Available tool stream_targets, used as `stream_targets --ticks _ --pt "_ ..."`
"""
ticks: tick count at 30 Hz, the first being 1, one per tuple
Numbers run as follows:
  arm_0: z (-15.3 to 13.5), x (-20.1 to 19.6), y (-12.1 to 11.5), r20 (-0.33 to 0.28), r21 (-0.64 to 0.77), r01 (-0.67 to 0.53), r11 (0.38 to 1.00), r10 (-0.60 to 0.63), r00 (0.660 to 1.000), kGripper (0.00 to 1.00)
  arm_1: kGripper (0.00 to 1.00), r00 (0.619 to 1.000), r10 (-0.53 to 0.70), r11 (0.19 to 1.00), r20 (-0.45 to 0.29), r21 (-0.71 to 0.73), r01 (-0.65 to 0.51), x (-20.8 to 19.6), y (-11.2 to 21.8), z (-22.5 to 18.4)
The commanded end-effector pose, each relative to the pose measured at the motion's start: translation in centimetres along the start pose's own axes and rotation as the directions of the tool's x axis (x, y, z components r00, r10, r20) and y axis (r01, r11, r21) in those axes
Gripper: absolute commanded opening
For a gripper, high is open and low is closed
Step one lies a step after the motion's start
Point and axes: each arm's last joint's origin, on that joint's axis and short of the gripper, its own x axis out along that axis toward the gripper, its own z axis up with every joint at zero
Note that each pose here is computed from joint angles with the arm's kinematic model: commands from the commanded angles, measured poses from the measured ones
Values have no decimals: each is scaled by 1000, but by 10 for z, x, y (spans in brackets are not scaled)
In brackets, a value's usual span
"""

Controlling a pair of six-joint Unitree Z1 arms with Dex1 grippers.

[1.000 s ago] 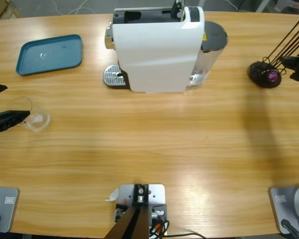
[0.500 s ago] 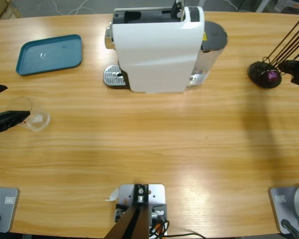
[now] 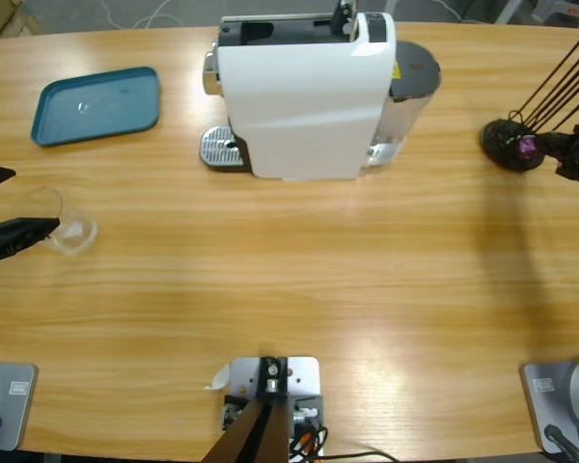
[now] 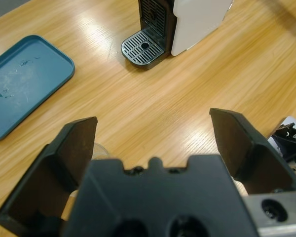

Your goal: Pour coffee

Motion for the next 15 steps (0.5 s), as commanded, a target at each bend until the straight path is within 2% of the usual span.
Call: stream_targets --ticks 1,15 --pt "-16 -2 2 -30 -18 6 1000 -6 1000 982 250 997 -24 1000 -78 -5 24 15 3 -24" --pt "-17 -1 2 -34 -19 5 1000 -5 999 982 250 998 -5 1000 -66 1 5 32 9 -27"
